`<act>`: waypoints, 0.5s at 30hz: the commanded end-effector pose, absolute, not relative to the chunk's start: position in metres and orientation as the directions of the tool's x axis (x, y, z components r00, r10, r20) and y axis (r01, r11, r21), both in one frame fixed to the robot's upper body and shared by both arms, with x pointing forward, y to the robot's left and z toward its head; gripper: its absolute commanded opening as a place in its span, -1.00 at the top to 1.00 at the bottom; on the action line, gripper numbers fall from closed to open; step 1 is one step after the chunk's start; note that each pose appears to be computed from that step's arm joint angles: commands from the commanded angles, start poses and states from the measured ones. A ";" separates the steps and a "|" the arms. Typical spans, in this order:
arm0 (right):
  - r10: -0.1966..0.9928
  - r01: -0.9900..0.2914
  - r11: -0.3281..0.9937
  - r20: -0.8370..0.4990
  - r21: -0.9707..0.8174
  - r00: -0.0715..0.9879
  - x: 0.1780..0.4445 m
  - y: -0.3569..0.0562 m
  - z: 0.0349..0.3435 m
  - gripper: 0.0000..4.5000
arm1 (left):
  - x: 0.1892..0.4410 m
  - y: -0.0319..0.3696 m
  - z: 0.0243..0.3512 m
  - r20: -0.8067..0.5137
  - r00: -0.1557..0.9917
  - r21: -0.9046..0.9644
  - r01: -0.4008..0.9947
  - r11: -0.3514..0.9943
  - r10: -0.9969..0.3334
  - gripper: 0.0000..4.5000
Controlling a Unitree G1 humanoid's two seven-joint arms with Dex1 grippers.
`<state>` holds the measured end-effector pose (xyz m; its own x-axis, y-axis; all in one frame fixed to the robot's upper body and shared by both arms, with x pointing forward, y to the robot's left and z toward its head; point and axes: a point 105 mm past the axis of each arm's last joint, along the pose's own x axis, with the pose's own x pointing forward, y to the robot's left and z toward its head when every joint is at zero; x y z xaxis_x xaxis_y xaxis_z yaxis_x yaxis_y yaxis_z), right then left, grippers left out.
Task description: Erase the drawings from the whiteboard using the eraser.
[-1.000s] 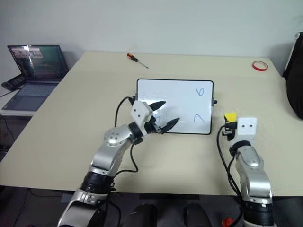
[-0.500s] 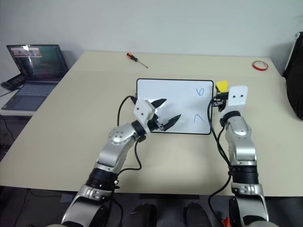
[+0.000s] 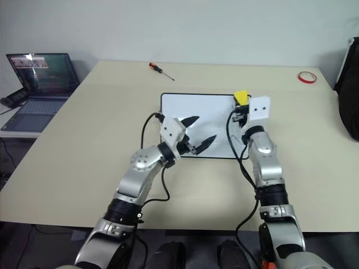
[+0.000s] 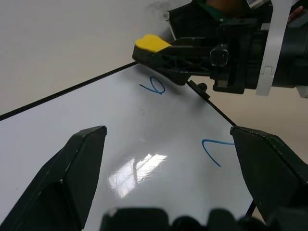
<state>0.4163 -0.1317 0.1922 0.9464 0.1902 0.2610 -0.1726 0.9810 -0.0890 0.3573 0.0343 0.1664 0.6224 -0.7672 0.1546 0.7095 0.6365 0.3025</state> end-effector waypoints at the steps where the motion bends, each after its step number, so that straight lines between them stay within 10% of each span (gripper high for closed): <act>1: 0.207 -0.181 0.978 0.322 -0.108 0.924 0.416 -0.126 0.212 0.46 | 0.356 0.034 0.184 0.207 0.613 0.337 0.687 0.643 -0.763 -1.00; 15: 0.167 -0.161 0.972 0.021 -0.173 0.986 0.414 -0.139 0.156 0.46 | 0.354 0.031 0.184 0.210 0.611 0.330 0.691 0.643 -0.764 -1.00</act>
